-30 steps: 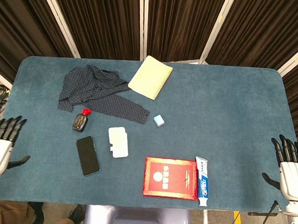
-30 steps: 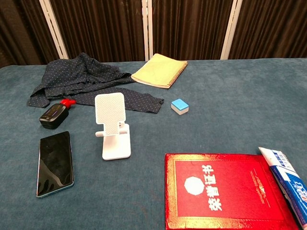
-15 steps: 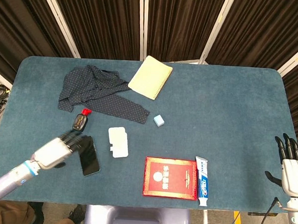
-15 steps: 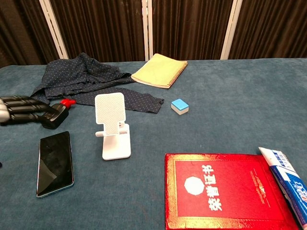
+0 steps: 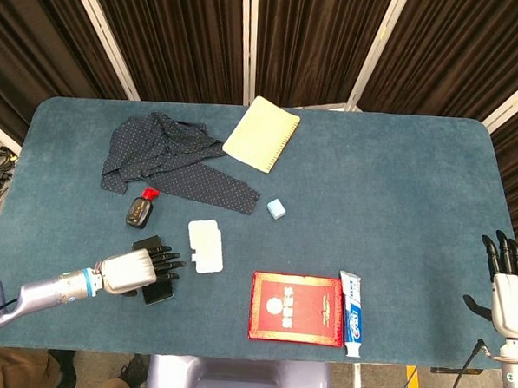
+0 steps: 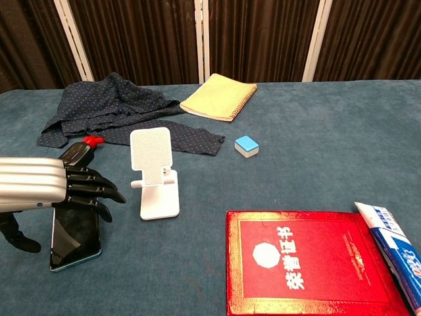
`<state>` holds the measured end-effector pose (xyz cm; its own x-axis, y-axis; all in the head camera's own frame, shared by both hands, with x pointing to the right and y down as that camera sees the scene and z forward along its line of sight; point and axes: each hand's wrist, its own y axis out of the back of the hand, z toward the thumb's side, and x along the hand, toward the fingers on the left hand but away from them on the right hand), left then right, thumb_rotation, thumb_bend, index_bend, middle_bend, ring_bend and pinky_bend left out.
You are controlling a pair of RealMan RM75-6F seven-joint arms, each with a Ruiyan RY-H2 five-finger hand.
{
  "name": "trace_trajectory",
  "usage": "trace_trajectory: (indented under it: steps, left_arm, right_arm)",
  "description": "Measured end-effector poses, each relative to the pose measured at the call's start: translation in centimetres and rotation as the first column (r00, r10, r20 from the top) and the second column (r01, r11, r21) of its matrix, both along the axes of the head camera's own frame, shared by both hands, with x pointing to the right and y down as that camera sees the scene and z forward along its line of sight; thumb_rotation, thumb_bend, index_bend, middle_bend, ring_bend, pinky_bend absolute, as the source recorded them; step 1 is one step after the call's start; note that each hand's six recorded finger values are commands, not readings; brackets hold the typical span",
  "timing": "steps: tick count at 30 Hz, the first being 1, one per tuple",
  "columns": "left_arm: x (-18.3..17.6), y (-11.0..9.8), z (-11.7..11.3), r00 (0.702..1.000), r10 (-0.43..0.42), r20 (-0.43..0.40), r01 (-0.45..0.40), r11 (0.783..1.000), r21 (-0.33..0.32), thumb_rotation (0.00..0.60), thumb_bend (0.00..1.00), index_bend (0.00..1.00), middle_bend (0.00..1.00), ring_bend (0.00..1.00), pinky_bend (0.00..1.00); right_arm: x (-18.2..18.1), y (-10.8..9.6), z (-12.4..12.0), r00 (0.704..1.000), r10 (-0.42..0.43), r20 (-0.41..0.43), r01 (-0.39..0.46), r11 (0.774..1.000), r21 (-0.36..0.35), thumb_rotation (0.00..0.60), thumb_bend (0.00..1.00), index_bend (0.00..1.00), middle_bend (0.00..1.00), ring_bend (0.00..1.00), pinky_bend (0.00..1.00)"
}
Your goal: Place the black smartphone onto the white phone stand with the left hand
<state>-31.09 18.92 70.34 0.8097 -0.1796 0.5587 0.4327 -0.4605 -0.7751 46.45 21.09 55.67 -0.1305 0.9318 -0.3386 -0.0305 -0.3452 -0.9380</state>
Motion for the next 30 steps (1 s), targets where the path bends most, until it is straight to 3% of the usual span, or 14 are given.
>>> trace_trajectory:
  steps: [19, 22, 26, 30]
  left_arm:
    - [0.4, 0.0, 1.7, 0.995, 0.076, 0.061, -0.077, 0.997, 0.020, 0.600, 0.00, 0.22, 0.08, 0.09, 0.14]
    - [0.6, 0.0, 1.8, 0.995, 0.079, 0.062, -0.080, 0.996, 0.027, 0.600, 0.00, 0.28, 0.16, 0.15, 0.18]
    - [0.6, 0.0, 2.0, 0.993, 0.094, 0.070, -0.098, 0.994, 0.051, 0.600, 0.00, 0.38, 0.29, 0.28, 0.32]
    - [0.5, 0.0, 1.8, 0.994, 0.088, 0.063, -0.093, 0.993, 0.071, 0.600, 0.00, 0.54, 0.43, 0.40, 0.41]
  right_arm:
    - [0.3, 0.0, -0.2, 1.000, 0.010, 0.004, -0.010, 1.000, 0.001, 0.600, 0.00, 0.00, 0.00, 0.00, 0.00]
    - [0.4, 0.1, -0.2, 1.000, 0.012, 0.006, -0.012, 1.000, 0.001, 0.600, 0.00, 0.00, 0.00, 0.00, 0.00]
    - [0.4, 0.1, -0.2, 1.000, 0.013, 0.008, -0.013, 1.000, 0.000, 0.600, 0.00, 0.00, 0.00, 0.00, 0.00]
    - [0.3, 0.1, -0.2, 1.000, 0.010, 0.011, -0.010, 1.000, -0.003, 0.600, 0.00, 0.00, 0.00, 0.00, 0.00]
